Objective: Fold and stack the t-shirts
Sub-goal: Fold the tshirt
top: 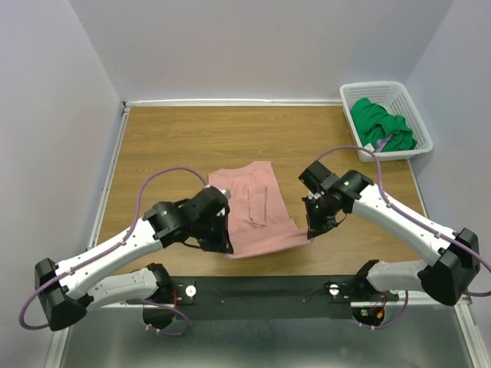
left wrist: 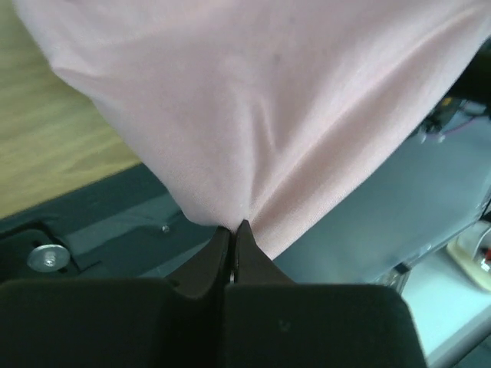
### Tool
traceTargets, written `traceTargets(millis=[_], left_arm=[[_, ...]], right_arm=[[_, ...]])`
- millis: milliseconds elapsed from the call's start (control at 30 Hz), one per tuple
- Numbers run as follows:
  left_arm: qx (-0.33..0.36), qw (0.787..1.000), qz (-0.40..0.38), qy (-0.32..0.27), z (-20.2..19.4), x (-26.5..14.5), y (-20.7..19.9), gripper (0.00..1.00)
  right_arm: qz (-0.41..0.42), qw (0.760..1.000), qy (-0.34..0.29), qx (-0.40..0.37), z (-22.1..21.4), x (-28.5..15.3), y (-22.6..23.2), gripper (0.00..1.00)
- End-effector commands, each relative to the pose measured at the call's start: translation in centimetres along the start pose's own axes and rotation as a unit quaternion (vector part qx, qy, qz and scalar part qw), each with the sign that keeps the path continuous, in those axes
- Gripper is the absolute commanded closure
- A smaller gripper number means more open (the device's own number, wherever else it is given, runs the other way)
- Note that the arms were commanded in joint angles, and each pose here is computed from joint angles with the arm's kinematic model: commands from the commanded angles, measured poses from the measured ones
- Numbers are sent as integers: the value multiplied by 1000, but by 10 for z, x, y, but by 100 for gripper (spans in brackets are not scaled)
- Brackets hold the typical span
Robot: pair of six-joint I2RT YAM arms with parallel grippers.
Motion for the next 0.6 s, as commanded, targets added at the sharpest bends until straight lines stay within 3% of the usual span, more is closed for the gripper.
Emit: traceTargets(millis=[0, 67, 233, 567], left_arm=[[-20, 996, 54, -62, 47, -11, 19, 100], [-25, 990, 66, -120, 85, -17, 25, 100], [-43, 981, 69, -174, 144, -12, 32, 100], [-77, 957, 96, -261, 237, 6, 82, 100]], right_arm=[[-81, 995, -54, -21, 46, -20, -5, 99], [-83, 992, -93, -27, 83, -28, 1, 99], [-67, 985, -155, -35, 166, -35, 17, 100], [-58, 981, -177, -54, 266, 1, 23, 100]])
Point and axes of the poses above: each gripper's point midway between its finger pads, its own x axis out along the fingers, its own y axis along the line the jaws close on, z = x × y, the point moved 5 cm from there along -x, back along the fingers, and after that the axes turned 8 degrees about -x, right-handed, at the moved point
